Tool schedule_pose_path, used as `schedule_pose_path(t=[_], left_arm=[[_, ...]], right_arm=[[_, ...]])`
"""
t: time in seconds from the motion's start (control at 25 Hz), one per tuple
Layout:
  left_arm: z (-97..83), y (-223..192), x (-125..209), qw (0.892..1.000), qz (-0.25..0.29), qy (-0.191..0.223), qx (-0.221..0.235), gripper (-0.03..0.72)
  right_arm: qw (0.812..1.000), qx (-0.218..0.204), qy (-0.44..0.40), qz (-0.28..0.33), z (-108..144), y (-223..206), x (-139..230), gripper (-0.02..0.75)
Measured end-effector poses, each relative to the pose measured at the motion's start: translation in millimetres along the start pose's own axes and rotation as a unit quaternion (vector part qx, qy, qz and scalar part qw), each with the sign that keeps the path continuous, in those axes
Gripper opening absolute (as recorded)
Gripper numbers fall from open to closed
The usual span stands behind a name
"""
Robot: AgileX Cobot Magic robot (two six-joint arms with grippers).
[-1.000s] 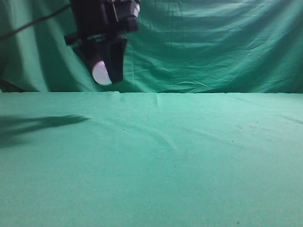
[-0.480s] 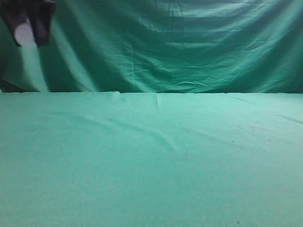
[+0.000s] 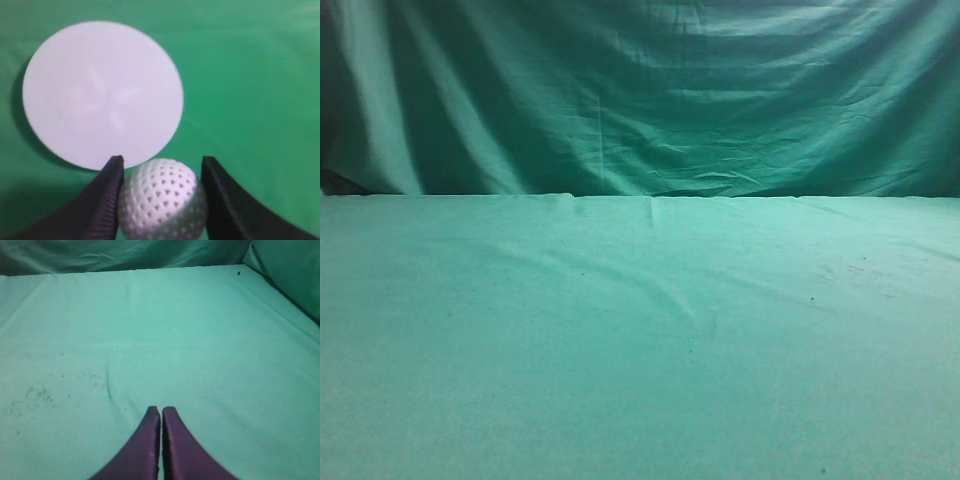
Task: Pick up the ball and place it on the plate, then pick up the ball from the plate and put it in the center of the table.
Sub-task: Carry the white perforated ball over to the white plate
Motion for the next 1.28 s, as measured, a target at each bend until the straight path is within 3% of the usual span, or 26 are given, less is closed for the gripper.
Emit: schedule_pose_path(t=[0.28,0.4,0.72,1.0,1.28], left_arm=[[54.5,-9.8,28.5,0.996,0.000,0.084,-0.022,0.307],[66.8,-13.6,36.0,0.994,-0.005,0.103,-0.029,0.307],[71.0,-12.8,24.1,0.992,-0.050,0.109,-0.036,0.307],[68.4,-15.6,19.4,0.994,-0.062,0.089,-0.024,0.307],[68.7,-23.5,20.6,0.995,-0.051,0.083,-0.021,0.307]], right_arm=[[1.000,0.000,0.000,0.000,0.0,0.0,0.0,0.000],[1.000,0.000,0.000,0.000,0.0,0.0,0.0,0.000],[1.000,0.000,0.000,0.000,0.0,0.0,0.0,0.000],[1.000,-0.002,0.000,-0.006,0.6,0.0,-1.6,0.000],[0.982,-0.068,-0.031,-0.173,17.4,9.8,-48.6,0.000]])
Point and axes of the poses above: a point on each arm's last joint axis where the gripper is mounted, y pointing back along that axis away from the gripper, z along the wrist's bending axis when the last joint is at zero, x = y × z, the point moved 5 cm from there along -y, pointing out along that axis toward the gripper, and after that the axes turned 12 degrees about -y, right-handed, at the moved point
